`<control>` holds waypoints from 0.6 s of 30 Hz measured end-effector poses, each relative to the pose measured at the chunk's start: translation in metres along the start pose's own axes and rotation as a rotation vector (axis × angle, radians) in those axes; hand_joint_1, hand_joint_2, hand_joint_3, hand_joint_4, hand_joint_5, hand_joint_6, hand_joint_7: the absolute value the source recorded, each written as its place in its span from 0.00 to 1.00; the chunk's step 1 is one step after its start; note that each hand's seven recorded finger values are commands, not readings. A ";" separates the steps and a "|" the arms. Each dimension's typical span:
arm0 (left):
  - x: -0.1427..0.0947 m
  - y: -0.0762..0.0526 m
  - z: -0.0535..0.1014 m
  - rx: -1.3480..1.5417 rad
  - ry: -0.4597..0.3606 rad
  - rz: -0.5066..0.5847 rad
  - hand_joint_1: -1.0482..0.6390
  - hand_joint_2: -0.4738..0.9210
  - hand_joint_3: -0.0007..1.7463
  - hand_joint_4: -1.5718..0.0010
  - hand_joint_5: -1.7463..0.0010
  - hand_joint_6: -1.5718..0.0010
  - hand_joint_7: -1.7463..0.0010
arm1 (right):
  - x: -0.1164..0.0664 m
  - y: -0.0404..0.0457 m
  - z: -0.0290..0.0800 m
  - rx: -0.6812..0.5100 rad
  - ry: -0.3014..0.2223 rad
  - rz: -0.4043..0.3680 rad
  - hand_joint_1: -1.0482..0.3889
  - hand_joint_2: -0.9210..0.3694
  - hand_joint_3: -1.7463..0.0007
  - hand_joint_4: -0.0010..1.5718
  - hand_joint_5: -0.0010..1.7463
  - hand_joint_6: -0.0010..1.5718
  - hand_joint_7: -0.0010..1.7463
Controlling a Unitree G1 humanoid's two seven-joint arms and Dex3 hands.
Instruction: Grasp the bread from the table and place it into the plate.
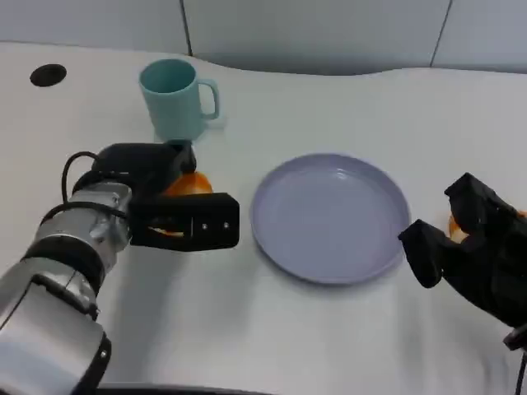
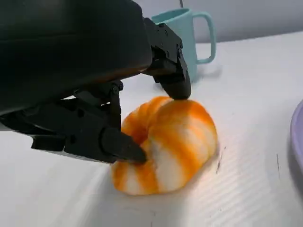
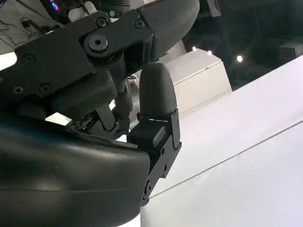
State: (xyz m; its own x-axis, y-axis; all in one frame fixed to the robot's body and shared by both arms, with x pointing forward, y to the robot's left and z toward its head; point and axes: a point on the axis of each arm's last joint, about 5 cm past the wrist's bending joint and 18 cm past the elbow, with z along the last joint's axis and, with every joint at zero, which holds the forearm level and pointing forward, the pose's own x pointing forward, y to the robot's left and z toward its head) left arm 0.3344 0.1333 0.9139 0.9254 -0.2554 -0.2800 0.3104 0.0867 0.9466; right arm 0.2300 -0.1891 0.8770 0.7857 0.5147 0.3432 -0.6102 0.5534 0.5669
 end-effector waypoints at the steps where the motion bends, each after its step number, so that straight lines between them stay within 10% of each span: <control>1: 0.000 0.000 0.000 0.003 0.004 -0.012 0.35 1.00 0.01 0.55 0.93 0.53 0.99 | 0.000 0.0000 0.000 -0.002 -0.002 0.001 0.44 0.06 1.00 0.55 1.00 0.42 1.00; 7: 0.000 0.001 -0.002 0.004 0.015 -0.058 0.43 0.98 0.00 0.47 0.94 0.50 0.99 | 0.000 0.0001 0.000 -0.005 -0.003 0.004 0.45 0.06 1.00 0.55 1.00 0.42 1.00; 9: 0.000 0.001 -0.002 0.004 0.021 -0.061 0.47 0.98 0.00 0.56 0.51 0.39 0.90 | 0.000 0.0001 0.000 -0.003 -0.004 0.007 0.45 0.06 1.00 0.55 1.00 0.42 1.00; 11: 0.000 0.000 -0.002 0.007 0.028 -0.062 0.48 0.98 0.00 0.64 0.30 0.45 0.71 | 0.000 0.0001 0.000 -0.002 -0.004 0.008 0.45 0.06 1.00 0.55 1.00 0.42 1.00; 14: 0.000 0.000 -0.001 0.015 0.027 -0.063 0.50 0.97 0.00 0.50 0.49 0.43 0.92 | 0.000 0.0000 0.000 -0.001 -0.003 0.011 0.45 0.06 1.00 0.56 1.00 0.43 1.00; 18: 0.000 0.000 0.000 0.043 0.019 -0.059 0.52 0.96 0.00 0.43 0.43 0.34 0.97 | 0.000 -0.0001 0.000 0.000 -0.003 0.012 0.45 0.06 1.00 0.56 1.00 0.42 1.00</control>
State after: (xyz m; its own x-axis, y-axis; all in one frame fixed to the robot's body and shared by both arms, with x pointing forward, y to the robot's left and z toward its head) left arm 0.3345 0.1336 0.9135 0.9098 -0.2402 -0.3383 0.3555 0.0306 0.9342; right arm 0.2301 -0.1889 0.8767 0.7787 0.5194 0.3520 -0.6194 0.5472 0.5629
